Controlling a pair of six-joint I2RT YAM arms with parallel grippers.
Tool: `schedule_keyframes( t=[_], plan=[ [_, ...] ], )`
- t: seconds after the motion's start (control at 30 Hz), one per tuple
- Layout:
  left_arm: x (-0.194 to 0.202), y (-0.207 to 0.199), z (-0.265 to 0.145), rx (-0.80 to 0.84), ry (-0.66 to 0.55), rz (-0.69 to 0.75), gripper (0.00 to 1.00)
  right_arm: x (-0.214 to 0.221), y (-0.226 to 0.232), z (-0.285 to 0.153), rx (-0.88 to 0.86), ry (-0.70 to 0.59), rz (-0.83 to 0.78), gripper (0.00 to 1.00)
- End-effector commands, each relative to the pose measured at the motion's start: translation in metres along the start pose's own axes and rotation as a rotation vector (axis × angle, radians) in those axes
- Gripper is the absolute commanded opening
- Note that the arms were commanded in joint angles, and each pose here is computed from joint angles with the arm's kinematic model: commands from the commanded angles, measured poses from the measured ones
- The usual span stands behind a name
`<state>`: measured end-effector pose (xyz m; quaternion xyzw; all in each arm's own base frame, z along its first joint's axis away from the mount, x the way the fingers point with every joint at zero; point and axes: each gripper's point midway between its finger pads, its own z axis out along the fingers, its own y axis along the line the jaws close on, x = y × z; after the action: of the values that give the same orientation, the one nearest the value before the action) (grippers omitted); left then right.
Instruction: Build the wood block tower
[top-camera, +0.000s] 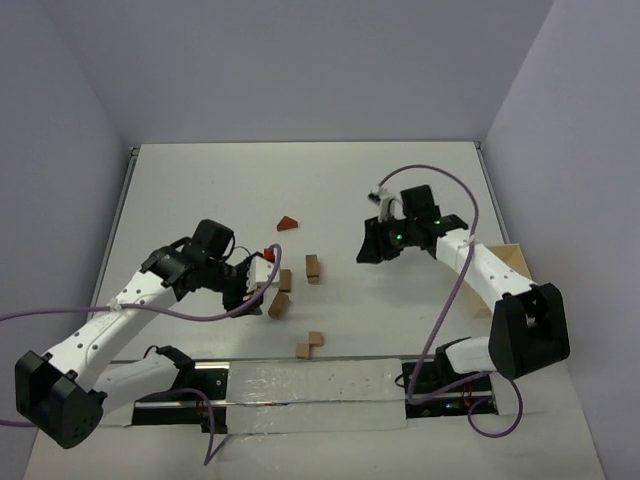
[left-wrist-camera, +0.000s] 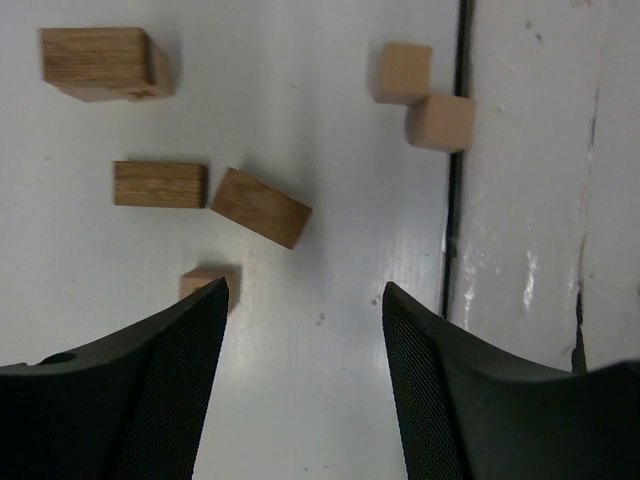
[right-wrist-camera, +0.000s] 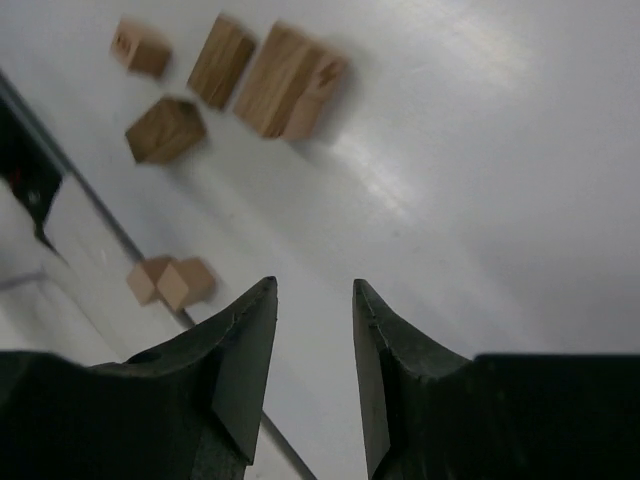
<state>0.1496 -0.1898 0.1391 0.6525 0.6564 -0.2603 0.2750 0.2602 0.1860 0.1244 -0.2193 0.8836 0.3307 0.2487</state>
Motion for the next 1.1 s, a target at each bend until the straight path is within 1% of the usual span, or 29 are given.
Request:
schedule_keyframes(
  t=[0.0,0.03,0.1,0.2,0.4,0.47,0.57,0.67,0.73,0.8,0.83,0.93,1.03,1.07],
  plan=[
    [0.001,-0.026,0.008,0.053,-0.041,0.106,0.65,0.03,0.038,0.018,-0.078,0.085,-0.243,0.39],
    [0.01,-0.033,0.017,0.068,-0.025,0.123,0.65,0.043,0.048,0.024,-0.116,0.131,-0.273,0.39],
    [0.015,-0.033,0.022,0.066,-0.014,0.143,0.64,0.062,0.063,0.033,-0.172,0.19,-0.317,0.39],
    [0.023,-0.039,0.027,0.089,-0.004,0.153,0.63,0.074,0.079,0.038,-0.232,0.22,-0.371,0.38],
    [0.02,-0.035,0.026,0.032,-0.043,0.195,0.62,0.105,0.113,0.054,-0.303,0.304,-0.532,0.4],
    [0.01,-0.032,0.019,-0.02,-0.09,0.184,0.63,0.113,0.12,0.059,-0.307,0.33,-0.575,0.42],
    [-0.01,-0.029,0.007,-0.074,-0.165,0.12,0.65,0.121,0.132,0.064,-0.33,0.352,-0.614,0.46],
    [-0.028,-0.028,-0.008,-0.122,-0.232,0.043,0.67,0.13,0.141,0.069,-0.335,0.388,-0.648,0.48],
    [-0.038,-0.021,-0.021,-0.194,-0.271,0.021,0.67,0.133,0.144,0.073,-0.335,0.405,-0.66,0.48],
    [-0.044,-0.015,-0.032,-0.25,-0.295,-0.009,0.68,0.135,0.144,0.077,-0.329,0.42,-0.664,0.47],
    [-0.045,-0.015,-0.032,-0.252,-0.298,-0.021,0.68,0.136,0.145,0.079,-0.329,0.425,-0.665,0.47],
    [-0.056,-0.002,-0.049,-0.34,-0.341,-0.059,0.7,0.137,0.14,0.089,-0.287,0.46,-0.648,0.46],
    [-0.06,0.005,-0.057,-0.382,-0.368,-0.092,0.72,0.132,0.134,0.099,-0.237,0.469,-0.637,0.42],
    [-0.061,0.005,-0.057,-0.384,-0.375,-0.097,0.72,0.132,0.134,0.1,-0.235,0.471,-0.631,0.41]
  ],
)
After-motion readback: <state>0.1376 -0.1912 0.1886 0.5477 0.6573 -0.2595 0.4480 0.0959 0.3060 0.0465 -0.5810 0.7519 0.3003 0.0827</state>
